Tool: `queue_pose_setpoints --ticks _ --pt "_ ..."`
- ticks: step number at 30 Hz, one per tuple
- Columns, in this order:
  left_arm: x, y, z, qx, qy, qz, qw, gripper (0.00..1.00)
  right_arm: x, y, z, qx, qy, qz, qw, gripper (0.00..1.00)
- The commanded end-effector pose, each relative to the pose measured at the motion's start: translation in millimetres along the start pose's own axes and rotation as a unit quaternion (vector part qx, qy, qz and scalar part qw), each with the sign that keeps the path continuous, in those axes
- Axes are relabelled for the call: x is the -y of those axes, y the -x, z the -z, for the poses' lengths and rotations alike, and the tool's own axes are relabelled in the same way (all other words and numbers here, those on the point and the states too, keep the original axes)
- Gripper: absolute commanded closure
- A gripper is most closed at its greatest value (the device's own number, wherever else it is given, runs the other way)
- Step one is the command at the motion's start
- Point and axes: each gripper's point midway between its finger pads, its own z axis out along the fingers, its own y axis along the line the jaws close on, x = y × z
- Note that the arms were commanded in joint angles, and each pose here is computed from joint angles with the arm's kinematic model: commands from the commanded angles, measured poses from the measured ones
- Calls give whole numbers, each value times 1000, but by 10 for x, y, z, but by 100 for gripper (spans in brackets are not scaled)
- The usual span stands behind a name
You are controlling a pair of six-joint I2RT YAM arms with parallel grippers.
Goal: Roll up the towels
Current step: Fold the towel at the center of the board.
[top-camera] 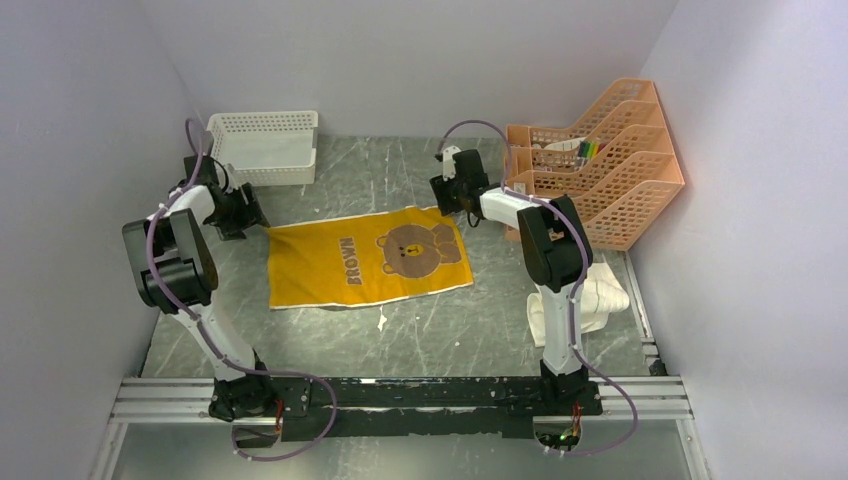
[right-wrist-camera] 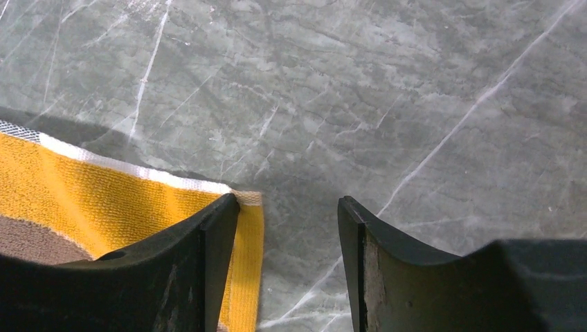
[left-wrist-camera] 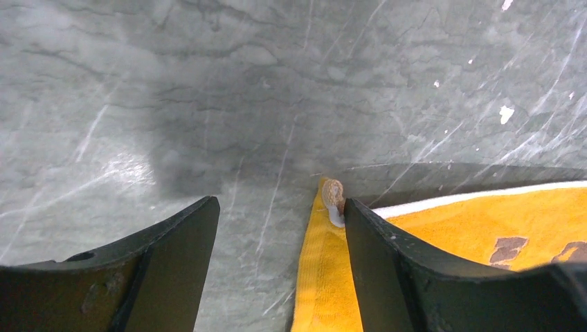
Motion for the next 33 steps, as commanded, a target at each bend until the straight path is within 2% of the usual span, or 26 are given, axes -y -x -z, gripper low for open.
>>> queue_pose_setpoints --ticks 1,11,17,22,27,33 --pt "-113 191 238 48 21 12 999 21 87 -276 -46 -41 -20 6 999 45" --pt "-11 420 533 117 -1 17 993 13 416 -114 -93 -41 -57 -54 996 41" --pt "9 327 496 109 -11 17 994 11 377 54 26 -19 -47 -70 996 40" --pt "50 309 479 109 -25 16 994 11 127 270 250 33 19 -88 995 40" --pt "92 251 411 95 -42 16 994 12 -17 195 198 19 55 -88 994 42" --pt "99 230 407 92 -44 12 995 12 -19 98 121 4 40 -79 996 43"
